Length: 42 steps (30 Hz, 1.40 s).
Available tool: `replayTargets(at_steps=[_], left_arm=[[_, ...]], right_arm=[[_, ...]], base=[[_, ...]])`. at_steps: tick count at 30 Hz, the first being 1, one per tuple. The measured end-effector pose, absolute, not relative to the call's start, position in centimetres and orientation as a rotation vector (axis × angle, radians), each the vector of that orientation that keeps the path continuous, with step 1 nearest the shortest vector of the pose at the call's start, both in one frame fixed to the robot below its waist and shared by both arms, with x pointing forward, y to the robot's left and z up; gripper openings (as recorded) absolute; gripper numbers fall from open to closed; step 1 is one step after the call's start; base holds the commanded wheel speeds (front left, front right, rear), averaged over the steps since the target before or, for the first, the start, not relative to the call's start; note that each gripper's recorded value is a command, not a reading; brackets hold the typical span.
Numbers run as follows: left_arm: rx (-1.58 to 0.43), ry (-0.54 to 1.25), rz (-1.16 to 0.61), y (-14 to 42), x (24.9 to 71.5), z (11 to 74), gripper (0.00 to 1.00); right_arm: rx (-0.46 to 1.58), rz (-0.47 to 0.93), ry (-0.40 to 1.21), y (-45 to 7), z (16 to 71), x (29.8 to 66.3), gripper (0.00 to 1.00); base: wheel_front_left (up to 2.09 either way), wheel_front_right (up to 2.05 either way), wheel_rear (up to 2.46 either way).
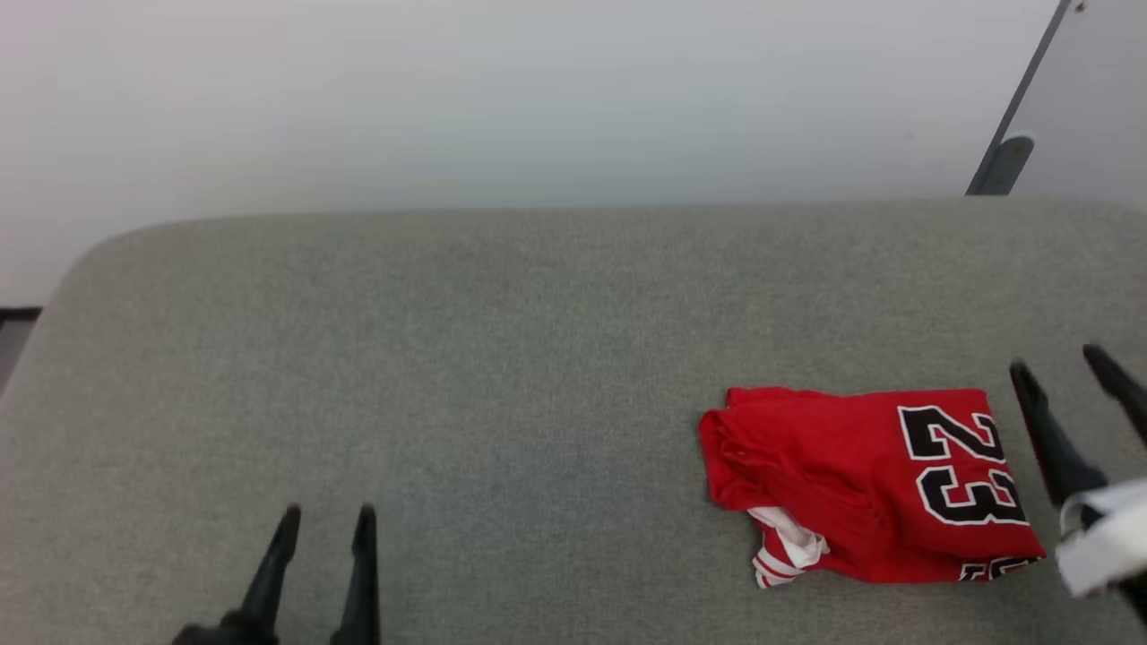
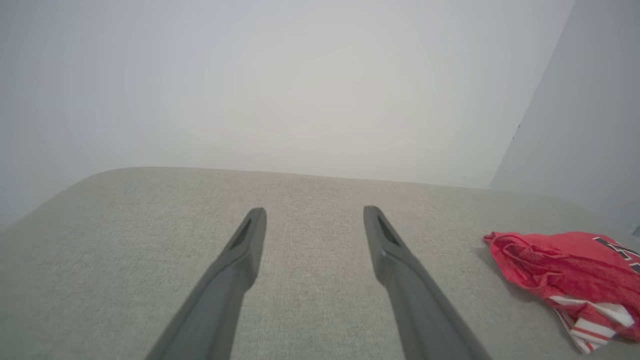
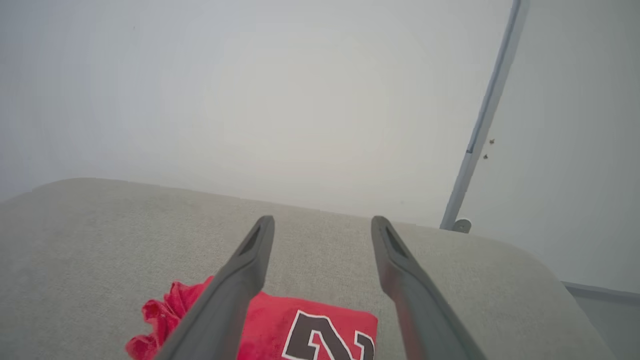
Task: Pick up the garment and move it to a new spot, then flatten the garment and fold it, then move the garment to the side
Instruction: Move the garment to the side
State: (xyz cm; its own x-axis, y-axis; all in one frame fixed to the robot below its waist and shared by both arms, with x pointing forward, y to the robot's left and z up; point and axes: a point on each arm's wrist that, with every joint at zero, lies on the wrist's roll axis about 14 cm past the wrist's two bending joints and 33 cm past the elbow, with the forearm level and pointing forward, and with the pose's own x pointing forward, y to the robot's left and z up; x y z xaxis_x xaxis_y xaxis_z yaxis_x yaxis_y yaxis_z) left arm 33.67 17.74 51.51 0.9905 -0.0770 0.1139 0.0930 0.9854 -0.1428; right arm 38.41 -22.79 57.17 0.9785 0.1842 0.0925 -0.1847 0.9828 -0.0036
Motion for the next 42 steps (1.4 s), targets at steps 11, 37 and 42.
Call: replayTargets(at_steps=[11,37,42], left_arm=[[-0.165,-0.082,-0.133,16.0,37.9,50.4,1.0],[-0.165,-0.006,-0.247,12.7,44.2,46.6,1.0],[-0.149,-0.011,-0.286,11.9,44.8,46.7,1.0]], right_arm=[[-0.052,0.272,0.691,-25.0,46.5,40.3,1.0],[0.048,0.279,1.076,-25.0,38.1,40.9,0.0],[0.108,0.249,0.989,-25.3,38.9,41.4,0.0]], base=[[0.0,0.0,0.0],[0.0,0.0,0.0],[0.0,0.0,0.0]])
